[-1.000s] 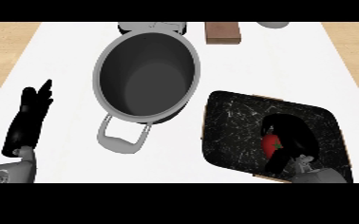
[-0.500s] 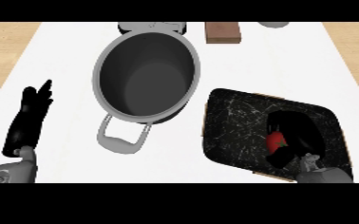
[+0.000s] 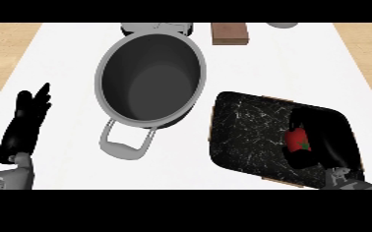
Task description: Pick the tomato from the tray and place it in the pot
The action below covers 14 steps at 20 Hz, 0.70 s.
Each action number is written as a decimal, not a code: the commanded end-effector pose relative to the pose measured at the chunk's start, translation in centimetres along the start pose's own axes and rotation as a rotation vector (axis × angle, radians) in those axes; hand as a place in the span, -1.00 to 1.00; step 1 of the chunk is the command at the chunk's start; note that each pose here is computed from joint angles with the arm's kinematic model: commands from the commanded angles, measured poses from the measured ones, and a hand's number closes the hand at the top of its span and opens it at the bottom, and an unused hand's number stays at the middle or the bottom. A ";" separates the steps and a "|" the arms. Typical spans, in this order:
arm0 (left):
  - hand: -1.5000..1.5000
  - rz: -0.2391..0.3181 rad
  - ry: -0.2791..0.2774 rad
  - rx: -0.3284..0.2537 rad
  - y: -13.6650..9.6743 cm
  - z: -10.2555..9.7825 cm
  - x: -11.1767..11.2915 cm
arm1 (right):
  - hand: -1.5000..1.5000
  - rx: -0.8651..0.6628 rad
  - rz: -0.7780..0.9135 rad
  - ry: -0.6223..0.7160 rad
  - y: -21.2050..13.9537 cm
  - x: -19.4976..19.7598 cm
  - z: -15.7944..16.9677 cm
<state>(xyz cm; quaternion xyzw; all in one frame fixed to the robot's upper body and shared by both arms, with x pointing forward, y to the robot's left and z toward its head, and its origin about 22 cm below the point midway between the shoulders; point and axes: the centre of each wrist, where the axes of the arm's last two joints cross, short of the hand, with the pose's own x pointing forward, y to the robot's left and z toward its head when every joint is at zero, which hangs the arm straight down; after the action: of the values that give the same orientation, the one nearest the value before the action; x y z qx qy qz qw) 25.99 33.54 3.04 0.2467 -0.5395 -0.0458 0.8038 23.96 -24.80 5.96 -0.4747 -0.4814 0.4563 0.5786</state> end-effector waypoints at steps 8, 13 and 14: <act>0.00 0.014 0.004 -0.014 -1.0 0.3 -1.6 | 1.00 -0.530 -0.355 -0.294 -10.0 5.7 4.8; 0.00 0.006 -0.006 -0.005 1.6 -1.2 -0.6 | 1.00 -0.584 -0.348 -0.350 -14.8 8.2 7.7; 0.00 -0.011 0.003 0.002 0.0 -1.4 1.9 | 1.00 -0.594 -0.338 -0.336 -15.1 8.8 7.4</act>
<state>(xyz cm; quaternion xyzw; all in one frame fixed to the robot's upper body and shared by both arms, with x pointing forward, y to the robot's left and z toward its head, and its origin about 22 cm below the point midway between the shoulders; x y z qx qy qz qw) 26.62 33.81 2.95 0.2476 -0.5388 -0.0480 0.8038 19.84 -18.79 19.87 -0.4521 -0.7352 0.2801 0.4203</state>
